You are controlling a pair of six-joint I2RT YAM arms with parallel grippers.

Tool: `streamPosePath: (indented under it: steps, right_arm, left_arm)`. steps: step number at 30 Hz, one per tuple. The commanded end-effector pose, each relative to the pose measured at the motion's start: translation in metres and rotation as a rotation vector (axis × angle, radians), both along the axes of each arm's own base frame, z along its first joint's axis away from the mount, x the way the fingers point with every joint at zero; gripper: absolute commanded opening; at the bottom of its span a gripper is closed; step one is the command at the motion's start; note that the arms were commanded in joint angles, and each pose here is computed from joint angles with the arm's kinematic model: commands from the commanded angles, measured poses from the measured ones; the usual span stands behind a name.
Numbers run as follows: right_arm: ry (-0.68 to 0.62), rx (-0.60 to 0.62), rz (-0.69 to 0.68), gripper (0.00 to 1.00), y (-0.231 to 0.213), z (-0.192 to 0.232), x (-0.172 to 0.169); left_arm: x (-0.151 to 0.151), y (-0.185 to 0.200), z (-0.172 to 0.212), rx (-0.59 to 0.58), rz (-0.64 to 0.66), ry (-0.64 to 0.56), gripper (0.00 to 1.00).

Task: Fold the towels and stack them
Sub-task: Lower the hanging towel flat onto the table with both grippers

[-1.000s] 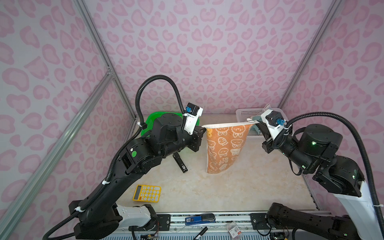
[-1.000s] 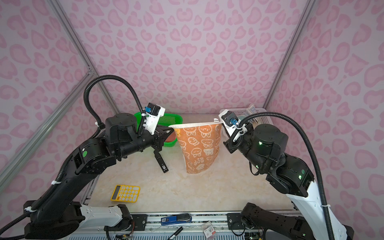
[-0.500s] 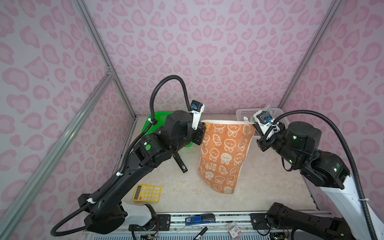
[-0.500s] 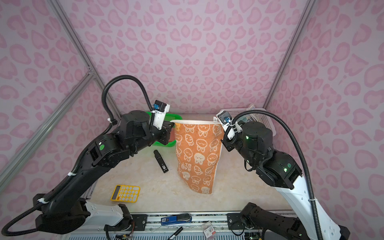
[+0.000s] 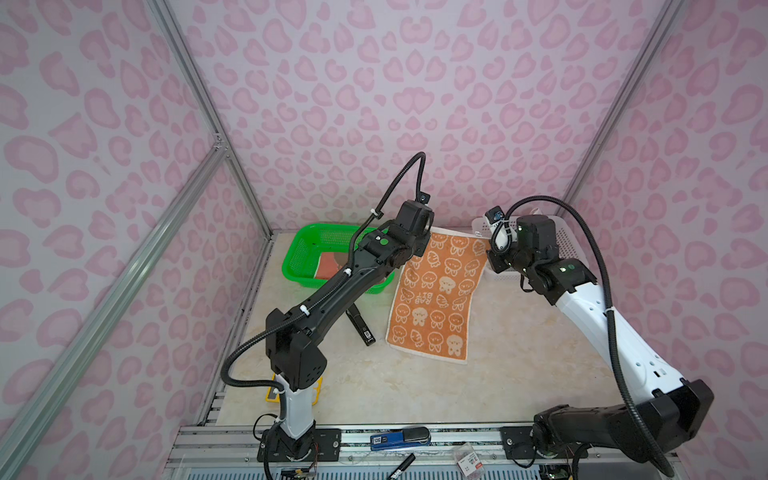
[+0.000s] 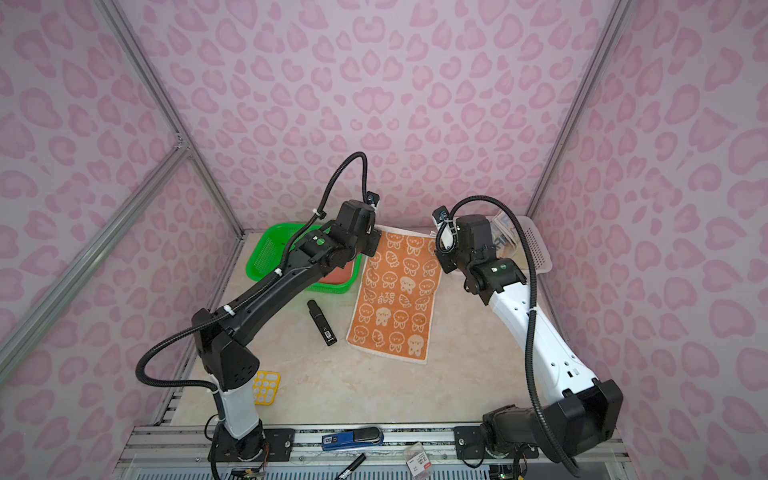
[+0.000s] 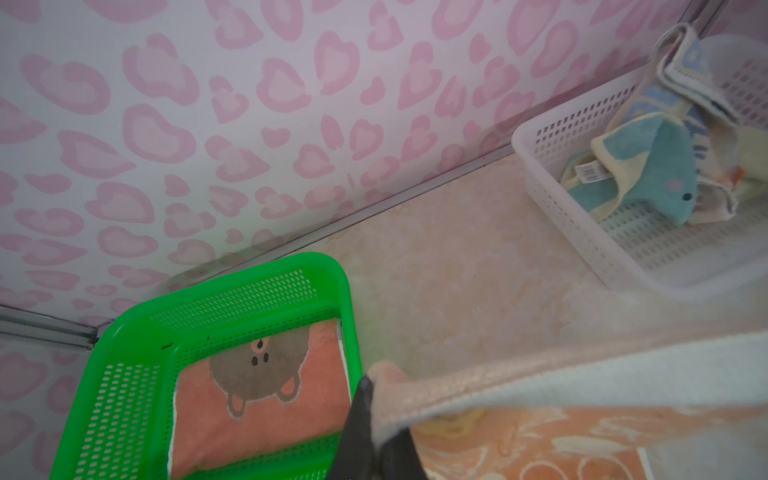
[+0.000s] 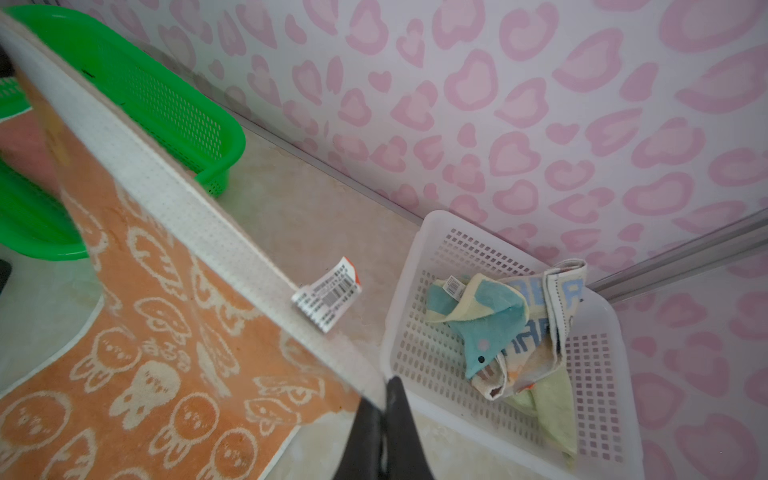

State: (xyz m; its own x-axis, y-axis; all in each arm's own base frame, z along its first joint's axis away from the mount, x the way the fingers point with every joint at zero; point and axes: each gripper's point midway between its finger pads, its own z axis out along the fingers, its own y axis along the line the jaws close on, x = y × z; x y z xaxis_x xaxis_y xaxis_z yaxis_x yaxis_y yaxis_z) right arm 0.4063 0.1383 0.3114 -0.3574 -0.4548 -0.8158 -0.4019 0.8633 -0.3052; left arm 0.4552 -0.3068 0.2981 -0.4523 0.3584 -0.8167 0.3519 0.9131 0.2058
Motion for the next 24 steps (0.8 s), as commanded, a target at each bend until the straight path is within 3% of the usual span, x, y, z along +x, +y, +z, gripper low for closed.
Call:
streamPosePath:
  steps: [1, 6, 11, 24]
  right_arm:
    - [-0.015, 0.016, -0.025, 0.00, 0.002, -0.013, 0.026]
    - [0.061, 0.000, -0.023, 0.00, 0.008, -0.060, 0.048]
    - [0.134, 0.001, -0.001, 0.00, 0.014, -0.092, 0.047]
    - [0.317, 0.079, 0.067, 0.00, 0.014, -0.128, -0.024]
  left_arm:
    - [0.030, 0.002, -0.018, 0.027, 0.045, -0.011, 0.03]
    - [0.054, 0.000, -0.068, 0.061, 0.052, 0.070, 0.02]
    - [0.060, 0.006, -0.097, 0.102, 0.059, 0.112, 0.02]
    - [0.014, 0.020, -0.106, 0.081, 0.034, 0.192, 0.02]
